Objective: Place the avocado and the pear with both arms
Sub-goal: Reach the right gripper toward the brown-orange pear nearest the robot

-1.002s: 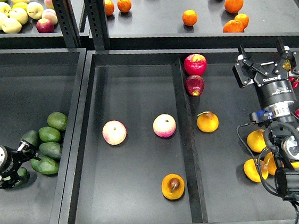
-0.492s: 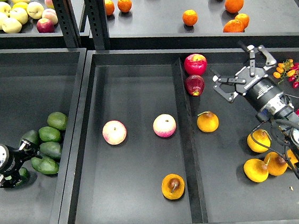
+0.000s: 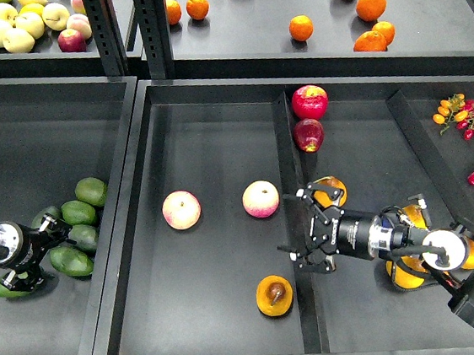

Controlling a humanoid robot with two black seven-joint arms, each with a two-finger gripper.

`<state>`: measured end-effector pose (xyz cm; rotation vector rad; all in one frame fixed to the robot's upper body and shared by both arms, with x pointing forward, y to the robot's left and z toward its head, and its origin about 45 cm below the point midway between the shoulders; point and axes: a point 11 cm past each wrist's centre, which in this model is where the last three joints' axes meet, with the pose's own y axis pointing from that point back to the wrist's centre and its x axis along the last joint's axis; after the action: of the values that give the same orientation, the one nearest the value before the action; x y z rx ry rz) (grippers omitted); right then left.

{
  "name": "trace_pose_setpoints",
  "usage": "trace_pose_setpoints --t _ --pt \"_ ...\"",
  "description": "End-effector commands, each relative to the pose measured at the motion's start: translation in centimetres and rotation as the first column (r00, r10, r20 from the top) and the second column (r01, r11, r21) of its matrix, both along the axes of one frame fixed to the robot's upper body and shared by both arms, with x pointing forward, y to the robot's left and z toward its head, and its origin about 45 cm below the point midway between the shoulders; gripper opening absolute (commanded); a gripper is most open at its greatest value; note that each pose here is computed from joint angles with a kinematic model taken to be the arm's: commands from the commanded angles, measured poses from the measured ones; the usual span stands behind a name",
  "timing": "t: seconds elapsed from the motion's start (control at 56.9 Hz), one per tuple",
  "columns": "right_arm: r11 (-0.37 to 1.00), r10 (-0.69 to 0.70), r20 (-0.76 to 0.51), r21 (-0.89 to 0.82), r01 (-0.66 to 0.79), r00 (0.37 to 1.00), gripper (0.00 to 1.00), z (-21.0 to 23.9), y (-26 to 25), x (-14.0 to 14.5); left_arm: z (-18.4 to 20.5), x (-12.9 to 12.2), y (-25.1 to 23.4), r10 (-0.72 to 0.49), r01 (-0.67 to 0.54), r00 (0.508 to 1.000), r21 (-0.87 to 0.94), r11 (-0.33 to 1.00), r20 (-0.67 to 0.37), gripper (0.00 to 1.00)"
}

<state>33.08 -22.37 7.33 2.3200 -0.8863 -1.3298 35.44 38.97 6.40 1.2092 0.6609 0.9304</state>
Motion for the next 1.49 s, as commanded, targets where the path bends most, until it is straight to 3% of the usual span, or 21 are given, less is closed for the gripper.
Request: trace_pose_setpoints --t 0.0,0.246,0.633,0.985,1.477 --pt "0.996 0.042 0.003 -0.081 -0.042 0.999 0.99 0.1 -1.5 0.2 0.2 0.3 -0.2 -0.001 0.001 1.0 -0.003 1.0 0.006 0.83" --pt "0.952 0.179 -0.047 -0.244 -0.185 0.983 0.99 -0.9 -2.7 -0.7 0.1 0.5 -0.9 -0.011 0.011 1.0 -0.011 1.0 0.008 0.84" --pt "0.853 0.362 -0.08 -0.374 -0.365 0.929 0.99 -1.8 0.5 -0.2 0.0 0.7 -1.9 -0.017 0.018 1.0 -0.03 0.999 0.012 0.84" --pt "0.822 0.428 -0.096 -0.372 -0.431 0.899 0.99 -2.9 4.8 -0.6 -0.2 1.0 -3.1 -0.019 0.02 1.0 -0.059 0.998 0.019 0.85" --pt "0.804 0.442 -0.115 -0.389 -0.45 0.89 0.99 -3.5 5.1 -0.9 -0.1 1.2 -3.4 -0.008 0.01 1.0 -0.077 0.997 0.026 0.86"
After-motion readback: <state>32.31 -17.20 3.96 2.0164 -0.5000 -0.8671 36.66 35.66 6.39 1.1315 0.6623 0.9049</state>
